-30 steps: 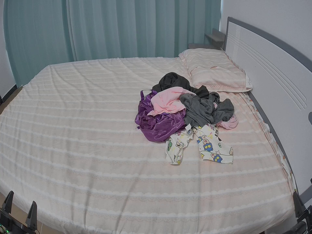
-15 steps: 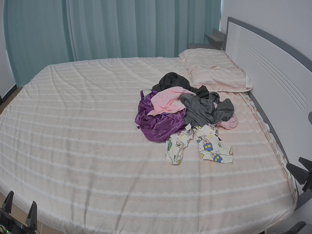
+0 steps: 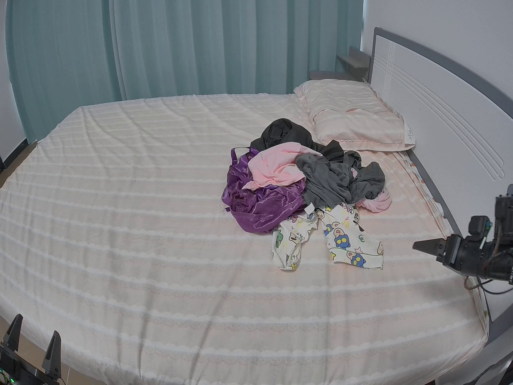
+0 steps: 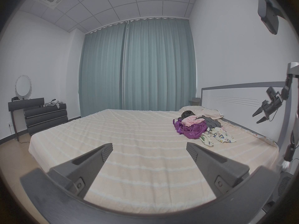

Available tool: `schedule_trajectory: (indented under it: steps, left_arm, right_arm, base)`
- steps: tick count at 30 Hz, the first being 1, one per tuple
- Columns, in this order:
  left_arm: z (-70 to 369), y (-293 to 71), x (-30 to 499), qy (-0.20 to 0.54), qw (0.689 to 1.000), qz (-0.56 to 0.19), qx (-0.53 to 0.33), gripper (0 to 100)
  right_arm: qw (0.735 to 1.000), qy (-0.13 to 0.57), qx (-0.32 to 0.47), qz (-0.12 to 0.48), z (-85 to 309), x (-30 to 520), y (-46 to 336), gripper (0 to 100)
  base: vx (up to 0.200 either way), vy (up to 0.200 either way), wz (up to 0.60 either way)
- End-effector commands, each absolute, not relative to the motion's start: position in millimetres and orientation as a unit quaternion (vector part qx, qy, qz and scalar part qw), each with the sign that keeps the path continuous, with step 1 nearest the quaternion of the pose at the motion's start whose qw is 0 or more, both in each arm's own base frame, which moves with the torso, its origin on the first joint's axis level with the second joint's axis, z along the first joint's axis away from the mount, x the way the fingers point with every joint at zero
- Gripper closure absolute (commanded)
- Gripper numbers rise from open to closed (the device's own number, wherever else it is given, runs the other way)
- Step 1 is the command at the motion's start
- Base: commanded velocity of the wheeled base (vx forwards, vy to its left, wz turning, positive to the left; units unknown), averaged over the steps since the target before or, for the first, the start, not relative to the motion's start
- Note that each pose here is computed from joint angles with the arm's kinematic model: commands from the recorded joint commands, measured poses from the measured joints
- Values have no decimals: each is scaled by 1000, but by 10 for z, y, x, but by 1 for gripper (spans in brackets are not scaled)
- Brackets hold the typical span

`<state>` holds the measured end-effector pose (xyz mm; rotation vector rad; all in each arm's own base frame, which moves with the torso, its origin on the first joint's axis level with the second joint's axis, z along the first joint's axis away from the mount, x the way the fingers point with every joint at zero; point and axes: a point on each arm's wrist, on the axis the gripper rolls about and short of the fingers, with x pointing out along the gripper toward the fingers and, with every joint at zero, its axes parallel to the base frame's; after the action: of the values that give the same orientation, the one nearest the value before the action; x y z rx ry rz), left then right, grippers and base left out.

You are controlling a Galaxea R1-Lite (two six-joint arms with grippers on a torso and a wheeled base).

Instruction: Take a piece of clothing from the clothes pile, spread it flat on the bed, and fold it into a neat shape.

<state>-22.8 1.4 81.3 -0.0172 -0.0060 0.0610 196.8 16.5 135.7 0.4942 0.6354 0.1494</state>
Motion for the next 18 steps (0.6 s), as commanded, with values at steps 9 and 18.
schedule_trajectory:
  steps: [9,18]
  left_arm:
    - [761,14,-228,-3,999,31,-9,0]
    - [761,14,-228,-3,999,31,-9,0]
  right_arm:
    - [898,359,255,8,226,3323,454,0]
    - [907,348,237,-16,-93,3771,553,0]
  base:
    - [0,0,0]
    - [0,0,0]
